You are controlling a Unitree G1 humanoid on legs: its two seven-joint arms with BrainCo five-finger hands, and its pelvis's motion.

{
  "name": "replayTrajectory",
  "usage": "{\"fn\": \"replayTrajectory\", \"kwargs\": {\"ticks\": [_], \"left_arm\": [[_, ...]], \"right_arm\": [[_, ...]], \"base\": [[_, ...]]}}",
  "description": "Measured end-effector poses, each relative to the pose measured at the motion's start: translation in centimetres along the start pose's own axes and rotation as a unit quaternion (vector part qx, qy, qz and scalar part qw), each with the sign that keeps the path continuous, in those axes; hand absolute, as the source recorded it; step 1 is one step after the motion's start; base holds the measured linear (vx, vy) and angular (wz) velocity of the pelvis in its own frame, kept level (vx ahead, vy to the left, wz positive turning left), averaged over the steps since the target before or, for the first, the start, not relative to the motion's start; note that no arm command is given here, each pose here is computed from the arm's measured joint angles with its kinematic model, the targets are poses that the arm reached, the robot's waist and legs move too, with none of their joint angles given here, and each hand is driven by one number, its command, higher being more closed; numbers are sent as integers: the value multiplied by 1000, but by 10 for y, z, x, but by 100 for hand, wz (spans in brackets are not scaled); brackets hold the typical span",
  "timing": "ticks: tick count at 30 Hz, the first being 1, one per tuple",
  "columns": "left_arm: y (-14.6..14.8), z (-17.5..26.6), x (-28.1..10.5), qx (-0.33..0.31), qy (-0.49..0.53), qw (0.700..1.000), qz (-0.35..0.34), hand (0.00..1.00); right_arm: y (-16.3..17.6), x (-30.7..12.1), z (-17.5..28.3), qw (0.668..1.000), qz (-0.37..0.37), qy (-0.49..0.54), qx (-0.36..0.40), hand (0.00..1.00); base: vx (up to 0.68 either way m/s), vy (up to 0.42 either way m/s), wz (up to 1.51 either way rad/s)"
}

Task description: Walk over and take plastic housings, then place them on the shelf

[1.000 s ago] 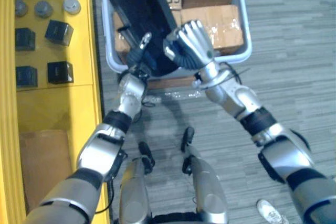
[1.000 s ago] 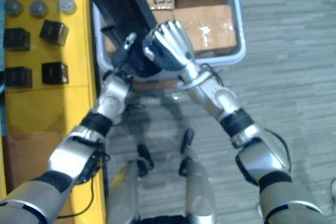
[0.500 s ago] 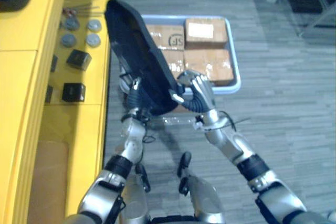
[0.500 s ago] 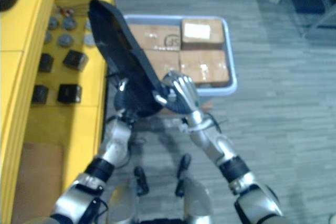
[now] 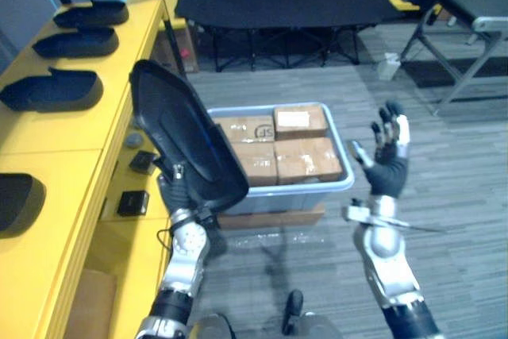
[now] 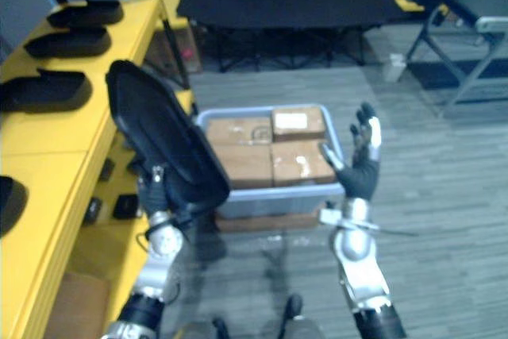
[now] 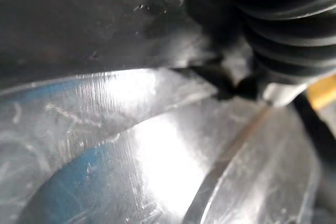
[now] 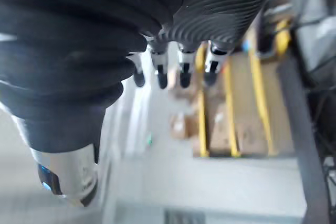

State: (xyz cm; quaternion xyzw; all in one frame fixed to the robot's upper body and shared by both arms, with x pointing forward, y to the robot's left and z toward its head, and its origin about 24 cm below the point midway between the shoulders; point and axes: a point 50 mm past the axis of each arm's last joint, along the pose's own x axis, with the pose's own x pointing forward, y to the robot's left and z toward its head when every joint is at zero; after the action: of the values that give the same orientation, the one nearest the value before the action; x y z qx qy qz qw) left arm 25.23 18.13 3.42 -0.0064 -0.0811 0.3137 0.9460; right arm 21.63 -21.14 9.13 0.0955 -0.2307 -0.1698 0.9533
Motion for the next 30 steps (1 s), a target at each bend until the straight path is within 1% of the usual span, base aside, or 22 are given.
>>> {"fn": "replayTrajectory", "kwargs": {"ticks": [1, 3, 4, 6, 9, 11, 14, 16, 17, 18, 19, 21, 22, 24, 25, 27, 29, 30], "left_arm": [[4, 2, -1, -4, -5, 1000, 5, 100], [15, 14, -8, -33, -30, 999, 16, 100], [16, 18, -11, -43, -36, 998, 17, 100], [22, 30, -23, -73, -55, 996, 14, 100], [30, 38, -31, -92, -63, 994, 13, 100], [37, 41, -32, -99, -67, 993, 24, 100], [57, 51, -25, -88, -98, 989, 69, 100], [77, 69, -19, -51, -152, 979, 122, 100], [85, 73, -19, -41, -164, 976, 136, 100], [99, 85, -19, -20, -192, 966, 172, 100], [107, 90, -19, -10, -204, 960, 190, 100], [140, 104, -28, 33, -236, 937, 257, 100], [147, 105, -30, 42, -239, 932, 269, 100], [169, 106, -41, 81, -233, 919, 307, 100], [173, 105, -44, 87, -230, 916, 316, 100], [192, 101, -58, 113, -210, 903, 356, 100], [201, 101, -67, 124, -201, 898, 372, 100], [203, 102, -70, 112, -198, 901, 369, 100]], "right_arm": [[-7, -5, -3, 1000, -17, 12, 3, 0], [-32, -30, -23, 993, -65, 93, -13, 0], [-38, -37, -30, 990, -76, 118, -21, 0], [-54, -70, -48, 974, -99, 204, -33, 0], [-61, -89, -51, 966, -105, 233, -30, 0], [-61, -86, -50, 969, -90, 228, -26, 0], [-54, -66, -47, 978, -59, 197, -17, 0], [-42, -48, -46, 985, -22, 174, -7, 0], [-36, -44, -46, 985, -9, 170, -2, 0], [-21, -36, -47, 986, 25, 165, 7, 0], [-11, -33, -48, 985, 47, 163, 12, 0], [36, -26, -52, 977, 143, 157, 20, 0], [47, -25, -54, 974, 166, 156, 15, 0], [84, -20, -59, 961, 230, 152, -1, 0], [90, -18, -60, 960, 237, 151, -1, 0], [114, -9, -59, 956, 259, 136, 4, 0], [129, -6, -56, 956, 262, 133, 12, 0], [134, -5, -56, 955, 263, 136, 18, 0]], "base": [[-14, 47, -2], [-17, 46, -10], [-23, 55, -20], [-15, 44, -13], [3, 40, -1], [5, 35, 3], [2, 25, 23], [15, 27, 70], [26, 30, 100], [27, 31, 80], [34, 40, 105], [60, 38, 111], [90, 48, 104], [84, 63, 103], [67, 92, 102], [67, 128, 72], [72, 118, 38], [75, 113, 25]]}}
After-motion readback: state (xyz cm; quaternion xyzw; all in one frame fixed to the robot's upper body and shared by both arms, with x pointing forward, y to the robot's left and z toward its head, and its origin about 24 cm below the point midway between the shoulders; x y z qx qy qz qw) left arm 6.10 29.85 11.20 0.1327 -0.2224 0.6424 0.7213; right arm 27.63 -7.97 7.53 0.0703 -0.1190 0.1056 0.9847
